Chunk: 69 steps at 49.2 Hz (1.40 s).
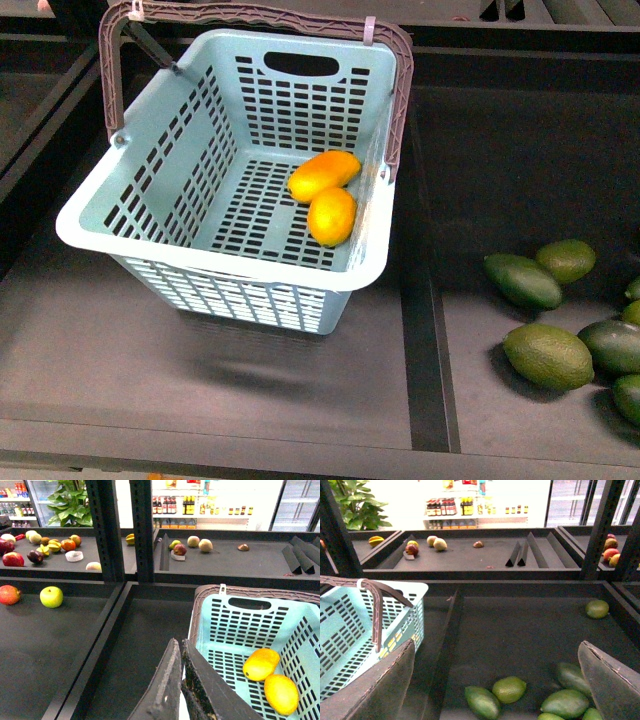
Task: Pick lemon and mango into basket
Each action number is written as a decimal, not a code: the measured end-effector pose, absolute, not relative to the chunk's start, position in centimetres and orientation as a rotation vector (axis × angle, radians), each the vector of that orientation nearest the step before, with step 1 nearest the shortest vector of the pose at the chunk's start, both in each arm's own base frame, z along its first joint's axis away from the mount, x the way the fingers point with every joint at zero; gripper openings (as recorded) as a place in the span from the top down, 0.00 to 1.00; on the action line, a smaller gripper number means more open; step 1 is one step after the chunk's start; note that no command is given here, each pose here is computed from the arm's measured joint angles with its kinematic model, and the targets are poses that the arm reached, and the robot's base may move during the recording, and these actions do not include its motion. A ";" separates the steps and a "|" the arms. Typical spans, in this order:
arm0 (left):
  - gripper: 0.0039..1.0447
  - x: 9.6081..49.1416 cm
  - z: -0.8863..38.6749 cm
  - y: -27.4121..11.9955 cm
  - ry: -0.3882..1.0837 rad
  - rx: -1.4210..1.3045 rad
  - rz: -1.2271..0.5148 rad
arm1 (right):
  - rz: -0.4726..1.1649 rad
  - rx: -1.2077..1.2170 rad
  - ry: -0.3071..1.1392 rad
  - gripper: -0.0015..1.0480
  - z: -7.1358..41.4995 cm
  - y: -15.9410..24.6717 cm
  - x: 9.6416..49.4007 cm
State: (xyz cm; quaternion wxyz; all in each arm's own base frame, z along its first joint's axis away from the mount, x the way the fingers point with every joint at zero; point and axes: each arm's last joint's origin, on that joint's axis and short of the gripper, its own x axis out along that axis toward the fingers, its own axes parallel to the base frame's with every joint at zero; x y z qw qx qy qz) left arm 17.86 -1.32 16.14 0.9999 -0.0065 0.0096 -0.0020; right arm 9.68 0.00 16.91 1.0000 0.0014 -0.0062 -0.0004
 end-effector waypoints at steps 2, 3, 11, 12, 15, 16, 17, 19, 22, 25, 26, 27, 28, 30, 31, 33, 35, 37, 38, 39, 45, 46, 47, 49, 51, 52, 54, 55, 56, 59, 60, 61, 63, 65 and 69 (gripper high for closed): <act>0.97 17.5 16.1 -1.2 0.019 -0.013 -0.006 | -0.001 0.003 -0.013 0.08 16.9 0.0 9.7; 0.97 17.2 16.2 -0.9 0.018 -0.013 -0.023 | -0.001 0.003 -0.013 0.08 16.9 0.0 9.7; 0.97 15.7 16.4 -0.1 0.012 -0.012 -0.004 | -0.001 0.003 -0.013 0.08 16.9 0.0 9.7; 0.97 15.5 16.4 -0.1 0.012 -0.011 -0.005 | -0.001 0.003 -0.013 0.08 16.9 0.0 9.7; 0.97 15.1 16.4 -0.1 0.011 -0.012 -0.004 | -0.001 0.003 -0.013 0.08 16.9 0.0 9.7; 0.97 15.0 16.4 -0.1 0.011 -0.012 -0.004 | -0.001 0.003 -0.013 0.08 16.9 0.0 9.7; 0.97 14.8 16.4 -0.1 0.010 -0.011 -0.004 | -0.001 0.003 -0.013 0.08 16.9 0.0 9.7; 0.97 14.6 16.4 -0.1 0.009 -0.011 -0.004 | -0.001 0.003 -0.013 0.08 16.9 0.0 9.7; 0.97 14.3 16.4 -0.1 0.010 -0.011 -0.005 | -0.002 0.003 -0.013 0.08 16.9 0.0 9.7; 0.97 14.0 16.5 -0.1 0.006 -0.011 -0.004 | -0.001 0.003 -0.013 0.08 16.9 0.0 9.7; 0.97 14.0 16.6 -0.1 0.005 -0.011 -0.004 | -0.001 0.003 -0.013 0.08 16.9 0.0 9.7; 0.97 13.9 16.6 -0.1 0.003 -0.011 -0.004 | -0.001 0.003 -0.013 0.08 16.9 0.0 9.7; 0.97 13.8 16.7 -0.1 0.001 -0.011 -0.004 | -0.001 0.003 -0.013 0.08 16.9 0.0 9.7; 0.97 13.6 16.8 -0.1 -0.001 -0.011 -0.004 | -0.001 0.003 -0.013 0.08 16.9 0.0 9.7; 0.97 13.5 16.8 -0.1 -0.002 -0.011 -0.004 | -0.001 0.003 -0.013 0.08 16.9 0.0 9.7; 0.97 13.4 16.9 -0.1 -0.004 -0.011 -0.004 | -0.001 0.003 -0.013 0.08 16.9 0.0 9.7; 0.97 13.2 16.9 -0.1 -0.006 -0.011 -0.004 | -0.001 0.003 -0.013 0.08 16.9 0.0 9.7; 0.97 13.1 17.0 -0.1 -0.008 -0.011 -0.005 | -0.001 0.003 -0.013 0.08 16.9 0.0 9.7; 0.97 13.0 17.0 -0.1 -0.009 -0.011 -0.005 | -0.001 0.003 -0.013 0.08 16.9 0.0 9.7; 0.97 12.9 17.0 -0.1 -0.010 -0.011 -0.005 | -0.001 0.003 -0.013 0.08 16.9 0.0 9.7; 0.97 12.4 17.1 -0.1 -0.013 -0.011 -0.004 | -0.001 0.003 -0.013 0.08 16.9 0.0 9.7; 0.97 12.3 17.1 -0.1 -0.014 -0.011 -0.004 | -0.001 0.003 -0.013 0.08 16.9 0.0 9.7; 0.97 12.2 17.1 -0.1 -0.014 -0.011 -0.004 | -0.001 0.003 -0.013 0.08 16.9 0.0 9.7; 0.97 12.1 17.2 -0.1 -0.015 -0.011 -0.004 | -0.001 0.003 -0.013 0.08 16.9 0.0 9.7; 0.97 12.0 17.2 -0.1 -0.016 -0.011 -0.004 | -0.001 0.003 -0.013 0.08 16.9 0.0 9.7; 0.97 11.9 17.2 -0.1 -0.016 -0.011 -0.004 | -0.001 0.003 -0.013 0.08 16.9 0.0 9.7; 0.97 11.8 17.2 -0.1 -0.016 -0.011 -0.004 | -0.001 0.003 -0.013 0.08 16.9 0.0 9.7; 0.97 11.8 17.2 -0.1 -0.016 -0.011 -0.005 | -0.001 0.003 -0.013 0.08 16.9 0.0 9.7; 0.97 11.7 17.2 -0.1 -0.016 -0.011 -0.004 | -0.001 0.003 -0.013 0.08 16.9 0.0 9.7; 0.97 11.6 17.2 -0.1 -0.016 -0.011 -0.004 | -0.001 0.003 -0.013 0.08 16.9 0.0 9.7; 0.97 11.5 17.2 -0.1 -0.016 -0.011 -0.004 | -0.001 0.003 -0.013 0.08 16.9 0.0 9.7; 0.97 11.5 17.2 0.0 -0.016 -0.011 -0.004 | -0.001 0.003 -0.013 0.08 16.9 0.0 9.7; 0.97 11.3 17.2 0.0 -0.015 -0.011 -0.004 | -0.001 0.003 -0.013 0.08 16.9 0.0 9.7; 0.97 11.2 17.2 0.0 -0.016 -0.011 -0.004 | -0.001 0.003 -0.013 0.08 16.9 0.0 9.7; 0.97 11.0 17.1 0.0 -0.016 -0.011 -0.004 | -0.001 0.003 -0.013 0.08 16.9 0.0 9.7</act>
